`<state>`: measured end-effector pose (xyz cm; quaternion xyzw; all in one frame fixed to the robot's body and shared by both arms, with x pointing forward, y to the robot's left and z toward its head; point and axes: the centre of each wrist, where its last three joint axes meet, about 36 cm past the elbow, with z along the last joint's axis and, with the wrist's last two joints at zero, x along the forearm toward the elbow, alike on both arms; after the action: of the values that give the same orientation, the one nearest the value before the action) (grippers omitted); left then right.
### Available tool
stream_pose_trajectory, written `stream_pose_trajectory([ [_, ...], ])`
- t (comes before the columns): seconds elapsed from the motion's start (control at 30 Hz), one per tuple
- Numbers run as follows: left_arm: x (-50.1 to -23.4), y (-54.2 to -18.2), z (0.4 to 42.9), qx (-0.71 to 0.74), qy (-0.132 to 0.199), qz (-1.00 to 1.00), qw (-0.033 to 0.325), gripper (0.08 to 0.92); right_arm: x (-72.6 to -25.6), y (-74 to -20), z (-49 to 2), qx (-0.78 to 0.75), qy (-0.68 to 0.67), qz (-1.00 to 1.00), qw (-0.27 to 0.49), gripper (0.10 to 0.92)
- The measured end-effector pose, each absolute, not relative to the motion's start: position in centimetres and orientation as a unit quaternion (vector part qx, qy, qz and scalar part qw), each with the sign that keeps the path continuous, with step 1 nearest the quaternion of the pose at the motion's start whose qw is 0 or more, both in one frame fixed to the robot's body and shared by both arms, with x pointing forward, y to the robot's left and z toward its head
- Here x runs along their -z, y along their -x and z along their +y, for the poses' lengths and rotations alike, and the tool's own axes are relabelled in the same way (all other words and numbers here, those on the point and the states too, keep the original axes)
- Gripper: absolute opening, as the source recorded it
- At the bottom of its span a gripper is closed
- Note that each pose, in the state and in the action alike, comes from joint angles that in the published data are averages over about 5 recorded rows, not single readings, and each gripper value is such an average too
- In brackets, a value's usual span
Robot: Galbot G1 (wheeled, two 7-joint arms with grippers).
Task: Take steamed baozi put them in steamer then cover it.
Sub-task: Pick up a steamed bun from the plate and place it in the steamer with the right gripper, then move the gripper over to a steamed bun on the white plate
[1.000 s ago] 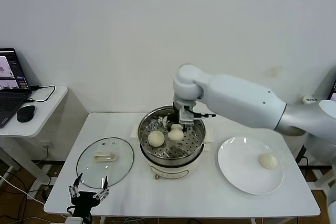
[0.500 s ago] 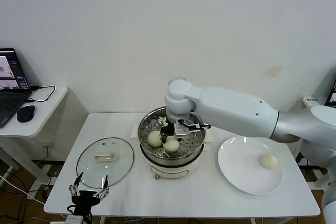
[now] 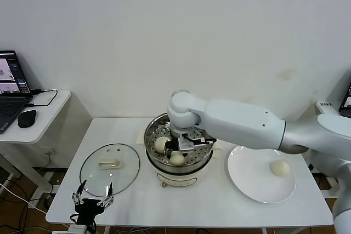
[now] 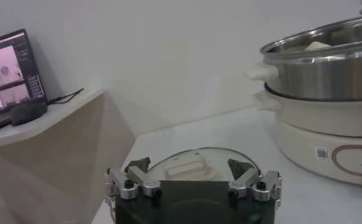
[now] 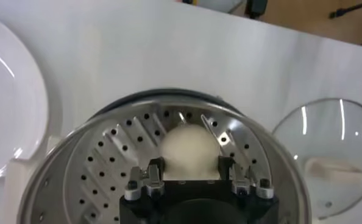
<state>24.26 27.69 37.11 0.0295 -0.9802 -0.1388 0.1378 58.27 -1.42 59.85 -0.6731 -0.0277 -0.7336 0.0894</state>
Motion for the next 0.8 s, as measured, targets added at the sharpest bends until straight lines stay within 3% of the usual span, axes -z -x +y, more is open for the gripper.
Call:
stream_pose_trajectory([
  [0.07, -37.1, -24.3, 27.7, 0.138, -0.029, -0.980, 0.138, 0.823, -59.7, -58.4, -1.5, 0.733, 0.675, -0.025, 0.087, 0.573],
  [0.4, -36.9, -24.4, 27.6, 0.137, -0.027, -0.980, 0.139, 0.823, -61.0, -58.8, -2.2, 0.734, 0.674, 0.005, 0.082, 0.810],
  [0.8, -37.6, -24.2, 27.5, 0.140, -0.015, -0.981, 0.136, 0.823, -68.1, -61.5, -8.8, 0.740, 0.652, 0.167, 0.014, 0.823],
])
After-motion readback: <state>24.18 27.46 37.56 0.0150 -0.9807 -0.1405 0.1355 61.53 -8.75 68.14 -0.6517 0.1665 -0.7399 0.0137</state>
